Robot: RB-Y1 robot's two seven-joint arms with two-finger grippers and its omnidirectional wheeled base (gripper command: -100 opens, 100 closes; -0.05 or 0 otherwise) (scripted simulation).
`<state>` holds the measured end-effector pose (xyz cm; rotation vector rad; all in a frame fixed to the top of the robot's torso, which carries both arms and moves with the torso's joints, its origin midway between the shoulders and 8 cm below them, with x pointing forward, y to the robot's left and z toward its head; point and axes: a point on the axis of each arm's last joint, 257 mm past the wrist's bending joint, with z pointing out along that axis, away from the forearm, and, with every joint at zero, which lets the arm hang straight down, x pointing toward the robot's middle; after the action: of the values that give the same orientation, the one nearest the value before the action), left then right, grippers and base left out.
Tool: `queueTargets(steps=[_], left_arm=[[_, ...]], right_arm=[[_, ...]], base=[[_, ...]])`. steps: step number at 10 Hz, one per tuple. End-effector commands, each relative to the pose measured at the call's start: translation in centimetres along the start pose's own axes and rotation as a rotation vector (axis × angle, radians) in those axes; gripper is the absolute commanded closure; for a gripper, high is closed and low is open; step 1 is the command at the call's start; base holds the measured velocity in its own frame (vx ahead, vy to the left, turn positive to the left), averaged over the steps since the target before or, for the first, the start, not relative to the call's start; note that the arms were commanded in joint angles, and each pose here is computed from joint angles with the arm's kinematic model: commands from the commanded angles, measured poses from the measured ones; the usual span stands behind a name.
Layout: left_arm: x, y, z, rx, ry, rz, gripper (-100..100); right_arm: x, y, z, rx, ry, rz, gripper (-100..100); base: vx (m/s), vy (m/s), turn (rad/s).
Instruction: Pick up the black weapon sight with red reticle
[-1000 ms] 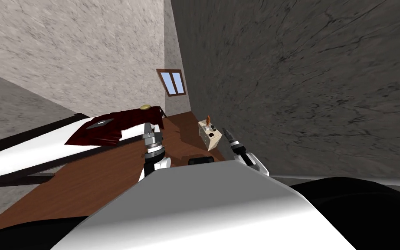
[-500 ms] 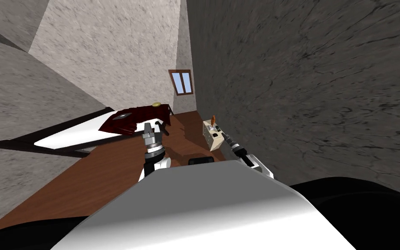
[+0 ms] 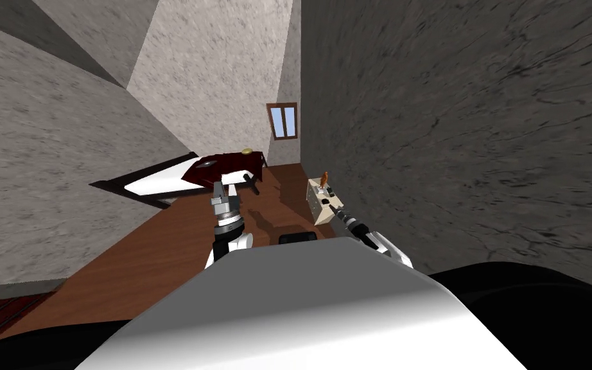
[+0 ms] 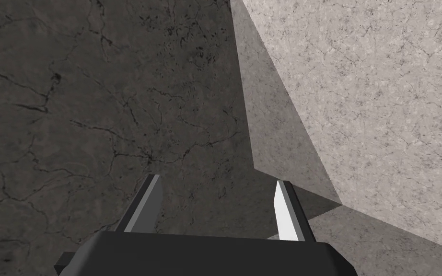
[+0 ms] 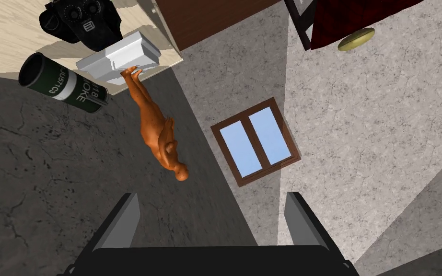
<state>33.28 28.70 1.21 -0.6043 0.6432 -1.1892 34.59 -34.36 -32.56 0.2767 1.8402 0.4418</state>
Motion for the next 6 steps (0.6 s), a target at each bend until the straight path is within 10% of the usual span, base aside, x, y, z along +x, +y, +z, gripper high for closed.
queueTargets(steps=[1, 6], left_arm=[[0.0, 0.0, 0.0, 0.0, 0.0, 0.0, 0], [0.0, 0.0, 0.0, 0.0, 0.0, 0.0, 0]], right_arm=[[1.0, -1.6, -0.3, 0.028, 0.038, -0.034, -100], [6.5, -8.9, -3.7, 0.14, 0.241, -0.225, -100]], base=[[-0.032, -0.003, 0.186], [-0.031, 0.001, 0.29]])
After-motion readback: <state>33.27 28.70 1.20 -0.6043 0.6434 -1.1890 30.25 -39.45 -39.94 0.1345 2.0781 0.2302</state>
